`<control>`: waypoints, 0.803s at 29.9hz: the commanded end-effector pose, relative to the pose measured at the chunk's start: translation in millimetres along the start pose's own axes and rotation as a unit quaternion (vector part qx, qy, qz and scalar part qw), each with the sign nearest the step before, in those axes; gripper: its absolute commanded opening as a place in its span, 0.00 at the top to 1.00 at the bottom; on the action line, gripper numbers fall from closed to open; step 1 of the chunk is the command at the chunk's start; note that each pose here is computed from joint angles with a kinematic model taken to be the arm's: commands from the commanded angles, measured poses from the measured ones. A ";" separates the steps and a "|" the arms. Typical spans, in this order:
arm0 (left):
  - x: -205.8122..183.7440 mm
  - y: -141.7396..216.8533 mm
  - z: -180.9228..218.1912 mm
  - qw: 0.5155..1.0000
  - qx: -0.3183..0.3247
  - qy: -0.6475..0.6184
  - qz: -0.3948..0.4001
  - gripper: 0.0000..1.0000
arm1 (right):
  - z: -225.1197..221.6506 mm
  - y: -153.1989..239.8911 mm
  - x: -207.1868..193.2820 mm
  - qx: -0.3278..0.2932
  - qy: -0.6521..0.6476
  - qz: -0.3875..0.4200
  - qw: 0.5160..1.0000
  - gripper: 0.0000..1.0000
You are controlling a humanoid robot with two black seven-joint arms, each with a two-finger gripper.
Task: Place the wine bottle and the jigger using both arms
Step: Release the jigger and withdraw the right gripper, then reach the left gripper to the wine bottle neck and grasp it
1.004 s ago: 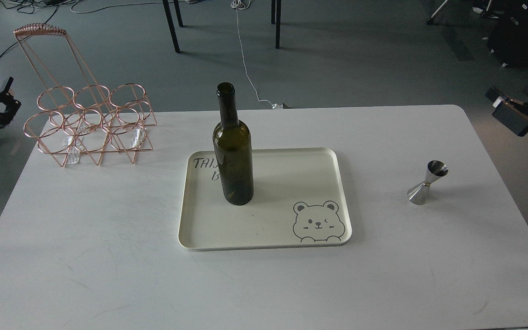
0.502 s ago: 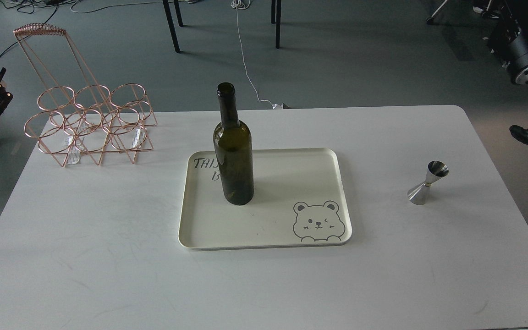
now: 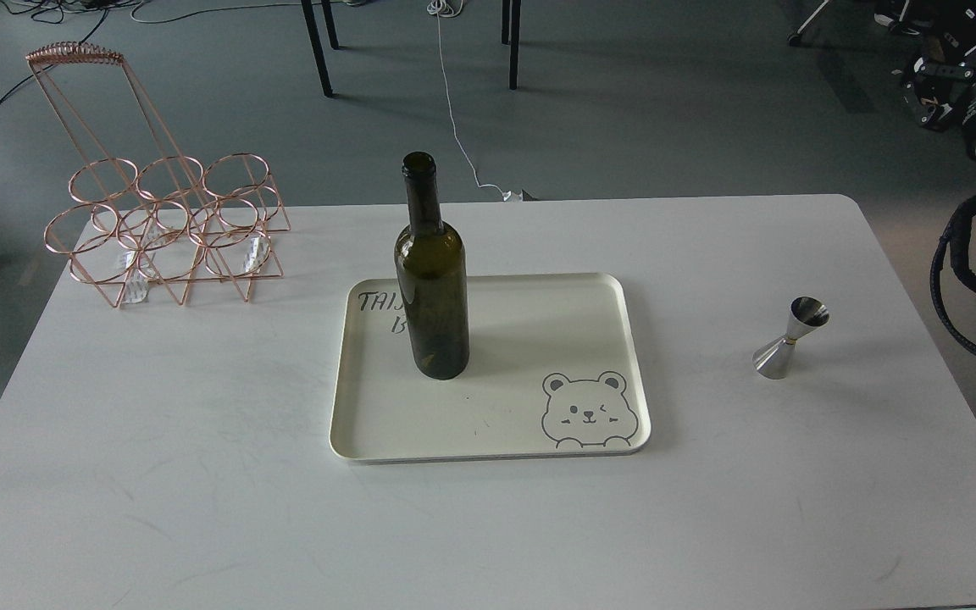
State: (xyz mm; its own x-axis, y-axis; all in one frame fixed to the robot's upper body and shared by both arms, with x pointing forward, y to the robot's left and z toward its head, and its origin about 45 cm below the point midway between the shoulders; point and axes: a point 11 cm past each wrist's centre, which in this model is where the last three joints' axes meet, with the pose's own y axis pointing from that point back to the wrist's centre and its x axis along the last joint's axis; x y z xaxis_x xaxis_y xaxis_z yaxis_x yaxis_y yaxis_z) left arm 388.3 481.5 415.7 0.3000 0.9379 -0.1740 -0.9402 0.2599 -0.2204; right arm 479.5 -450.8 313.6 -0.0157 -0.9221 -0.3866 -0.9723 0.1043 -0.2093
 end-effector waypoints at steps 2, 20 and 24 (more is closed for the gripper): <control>-33.1 -1.0 38.2 0.998 -0.006 -0.043 -0.054 0.02 | 6.8 8.2 16.5 0.004 -0.029 0.022 0.999 0.01; -210.8 -35.9 -13.9 0.755 0.007 -0.571 -0.323 0.03 | -4.5 10.7 25.1 0.013 -0.029 0.018 0.999 0.01; -233.2 -40.9 -55.9 0.684 0.004 -0.635 -0.359 0.03 | -4.7 10.8 25.6 0.013 -0.028 0.019 0.999 0.01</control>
State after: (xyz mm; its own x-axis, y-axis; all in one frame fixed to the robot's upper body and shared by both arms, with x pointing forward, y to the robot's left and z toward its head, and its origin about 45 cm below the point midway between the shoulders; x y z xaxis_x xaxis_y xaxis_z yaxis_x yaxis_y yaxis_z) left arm 363.3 261.1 433.3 0.3528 0.1295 0.9267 -0.6502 0.7461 0.1433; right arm 467.7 -474.8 305.9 -0.0369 -0.8948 -0.4450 -0.9647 0.1481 -0.2178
